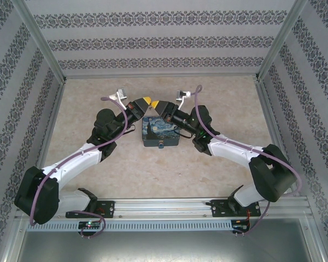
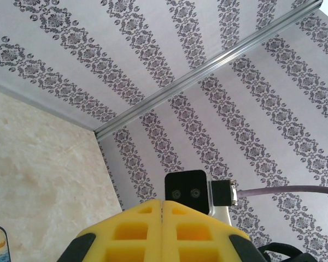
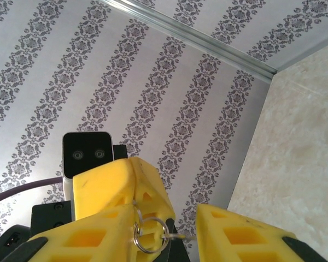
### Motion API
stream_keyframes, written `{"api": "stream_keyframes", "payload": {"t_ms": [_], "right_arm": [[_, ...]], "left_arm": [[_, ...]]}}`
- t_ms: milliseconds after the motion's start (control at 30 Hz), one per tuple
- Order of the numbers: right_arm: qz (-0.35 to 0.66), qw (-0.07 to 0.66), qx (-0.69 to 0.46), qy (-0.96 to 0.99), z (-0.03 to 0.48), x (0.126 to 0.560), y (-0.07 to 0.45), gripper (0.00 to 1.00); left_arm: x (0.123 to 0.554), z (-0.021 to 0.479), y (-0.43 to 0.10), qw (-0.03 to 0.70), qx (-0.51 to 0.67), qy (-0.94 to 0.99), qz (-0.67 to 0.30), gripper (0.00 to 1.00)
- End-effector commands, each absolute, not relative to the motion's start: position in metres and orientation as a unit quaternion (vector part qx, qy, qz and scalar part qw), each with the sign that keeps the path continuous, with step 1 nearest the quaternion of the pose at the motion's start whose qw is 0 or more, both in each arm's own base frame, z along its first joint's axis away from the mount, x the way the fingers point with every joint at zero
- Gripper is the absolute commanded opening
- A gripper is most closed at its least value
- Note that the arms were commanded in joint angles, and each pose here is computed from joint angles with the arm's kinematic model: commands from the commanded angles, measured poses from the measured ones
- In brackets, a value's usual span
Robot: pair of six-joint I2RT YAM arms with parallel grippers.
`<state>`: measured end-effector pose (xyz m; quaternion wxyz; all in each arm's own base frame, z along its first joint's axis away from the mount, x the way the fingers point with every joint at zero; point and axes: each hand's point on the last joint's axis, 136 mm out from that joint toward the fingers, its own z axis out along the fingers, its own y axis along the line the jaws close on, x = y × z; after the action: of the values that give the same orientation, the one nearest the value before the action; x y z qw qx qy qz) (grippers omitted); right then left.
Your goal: Unlock the padlock with the key
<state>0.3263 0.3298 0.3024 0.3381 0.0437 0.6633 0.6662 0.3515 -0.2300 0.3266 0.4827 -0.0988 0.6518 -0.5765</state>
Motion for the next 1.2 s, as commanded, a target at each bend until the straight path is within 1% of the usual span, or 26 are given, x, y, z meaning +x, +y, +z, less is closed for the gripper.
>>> {"api": "stream_keyframes", "payload": {"t_ms": [0,333,467,600,667,733,833,867,900,933,1000,1033,1100,1133,1167], "right_arm": [[0.686,0.339,0.026,0.643,0.314,0.319,0.335,0.35],[0.694,0.332,0.02,0.639,0.317,0.318,0.343,0.3],[0.697,0.329,0.018,0.637,0.318,0.319,0.346,0.26],[0.697,0.329,0.018,0.637,0.318,0.321,0.347,0.18],[0.696,0.33,0.019,0.638,0.317,0.322,0.347,0.12],[0.696,0.33,0.019,0.637,0.318,0.324,0.346,0.01],[0.695,0.329,0.017,0.639,0.317,0.324,0.344,0.0],[0.694,0.329,0.018,0.64,0.315,0.324,0.343,0.0],[0.692,0.329,0.021,0.642,0.313,0.325,0.341,0.0],[0.69,0.329,0.023,0.644,0.31,0.324,0.338,0.0],[0.687,0.328,0.027,0.648,0.305,0.324,0.334,0.0],[0.686,0.327,0.028,0.65,0.303,0.323,0.332,0.0],[0.684,0.324,0.028,0.654,0.299,0.322,0.329,0.0],[0.683,0.322,0.028,0.655,0.297,0.321,0.327,0.0],[0.681,0.322,0.029,0.657,0.296,0.32,0.325,0.0]], "left_arm": [[0.353,0.334,-0.226,0.495,-0.1,0.635,-0.585,0.0],[0.354,0.33,-0.227,0.492,-0.103,0.637,-0.584,0.0],[0.353,0.329,-0.228,0.491,-0.102,0.637,-0.585,0.0],[0.352,0.326,-0.229,0.488,-0.101,0.639,-0.586,0.0],[0.351,0.324,-0.229,0.486,-0.102,0.64,-0.586,0.0],[0.351,0.324,-0.229,0.485,-0.103,0.64,-0.587,0.0],[0.352,0.321,-0.229,0.479,-0.109,0.648,-0.582,0.0],[0.352,0.32,-0.228,0.477,-0.114,0.651,-0.579,0.04],[0.353,0.319,-0.226,0.476,-0.121,0.655,-0.574,0.11],[0.354,0.317,-0.223,0.475,-0.13,0.661,-0.567,0.25],[0.354,0.314,-0.214,0.478,-0.146,0.669,-0.55,0.47],[0.354,0.313,-0.209,0.478,-0.155,0.675,-0.54,0.56],[0.354,0.313,-0.203,0.478,-0.162,0.68,-0.532,0.67],[0.353,0.314,-0.202,0.475,-0.163,0.682,-0.532,0.7],[0.353,0.315,-0.202,0.47,-0.162,0.685,-0.533,0.7]]}}
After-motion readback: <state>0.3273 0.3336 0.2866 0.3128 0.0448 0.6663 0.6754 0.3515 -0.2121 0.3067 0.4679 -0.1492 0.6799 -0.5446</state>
